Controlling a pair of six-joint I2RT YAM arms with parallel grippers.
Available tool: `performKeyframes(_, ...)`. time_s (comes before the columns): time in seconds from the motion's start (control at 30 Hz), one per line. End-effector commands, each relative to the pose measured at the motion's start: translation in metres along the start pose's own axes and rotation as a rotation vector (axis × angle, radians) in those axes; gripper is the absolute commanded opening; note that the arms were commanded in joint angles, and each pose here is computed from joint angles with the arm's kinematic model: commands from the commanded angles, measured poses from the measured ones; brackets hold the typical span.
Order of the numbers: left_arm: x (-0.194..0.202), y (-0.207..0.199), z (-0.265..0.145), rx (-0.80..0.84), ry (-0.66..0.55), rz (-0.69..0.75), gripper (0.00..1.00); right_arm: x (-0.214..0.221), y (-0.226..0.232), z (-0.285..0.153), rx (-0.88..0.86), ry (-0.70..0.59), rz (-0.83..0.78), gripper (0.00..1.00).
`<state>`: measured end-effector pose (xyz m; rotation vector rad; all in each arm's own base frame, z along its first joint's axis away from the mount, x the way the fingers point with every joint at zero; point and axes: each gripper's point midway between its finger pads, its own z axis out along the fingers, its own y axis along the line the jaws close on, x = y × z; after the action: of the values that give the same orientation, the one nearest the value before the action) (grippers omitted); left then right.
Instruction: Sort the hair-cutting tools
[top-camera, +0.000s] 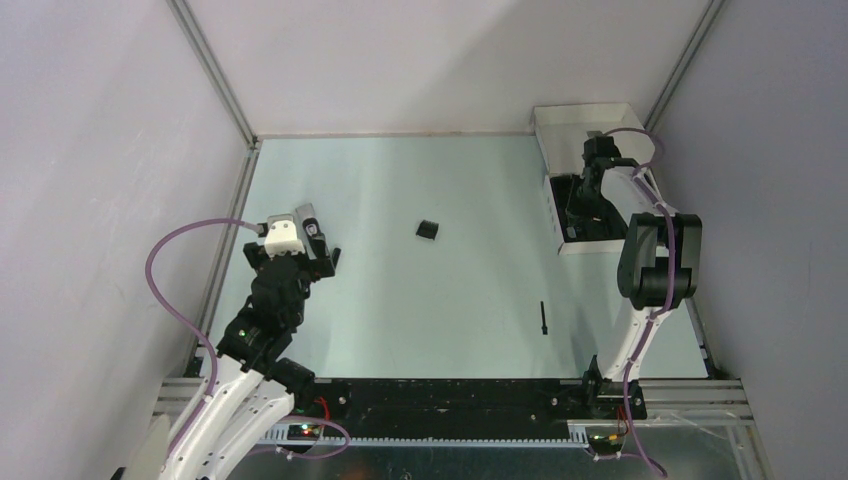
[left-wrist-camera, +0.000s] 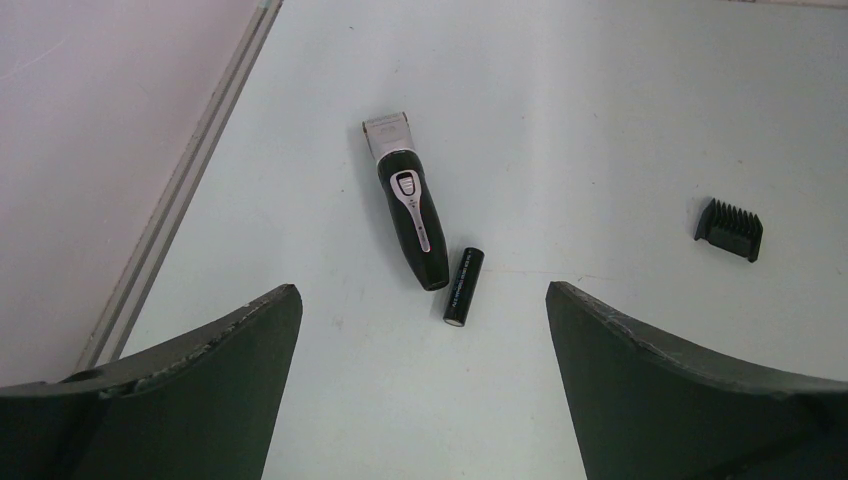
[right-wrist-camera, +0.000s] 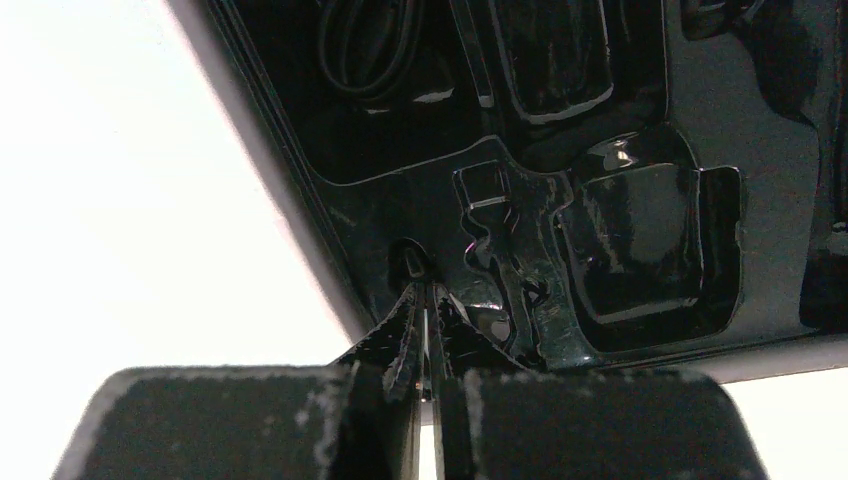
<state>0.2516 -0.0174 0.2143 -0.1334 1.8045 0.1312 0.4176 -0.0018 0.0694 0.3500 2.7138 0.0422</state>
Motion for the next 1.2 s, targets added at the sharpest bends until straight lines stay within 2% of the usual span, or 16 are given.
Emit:
performKeyframes(0.0, -0.006, 0.001, 0.001, -0.001, -0.027, 0.0, 1.0, 0.006, 0.001, -0.007, -0.01, 0.014, 0.014, 0.07)
performKeyframes(0.2, -0.008, 0.0, 0.0, -0.004, -0.017, -0.018, 1.0, -0.014, 0.012, -0.05, -0.046, -0.081, 0.009, 0.12)
performKeyframes(0.33, -0.009, -0.002, 0.001, -0.009, 0.019, -0.037, 1.0, -0.012, 0.023, -0.086, -0.072, -0.14, 0.005, 0.27)
performKeyframes(0.5, -0.014, -0.008, 0.002, -0.014, 0.071, -0.083, 1.0, 0.02, 0.039, -0.117, -0.111, -0.151, 0.017, 0.5)
performKeyframes(0.63, 0.0, -0.017, 0.013, -0.028, 0.171, -0.125, 1.0, 0.05, 0.051, -0.129, -0.142, -0.152, 0.003, 0.61)
performKeyframes(0.77, 0.021, -0.023, 0.031, -0.052, 0.293, -0.141, 0.99, 0.07, 0.068, -0.136, -0.185, -0.163, -0.044, 0.63)
performKeyframes(0.93, 0.061, -0.026, 0.053, -0.082, 0.469, -0.189, 0.94, 0.086, 0.095, -0.14, -0.224, -0.185, -0.138, 0.64)
performKeyframes(1.17, 0.105, -0.026, 0.076, -0.085, 0.633, -0.224, 0.75, 0.11, 0.125, -0.141, -0.335, -0.16, -0.182, 0.65)
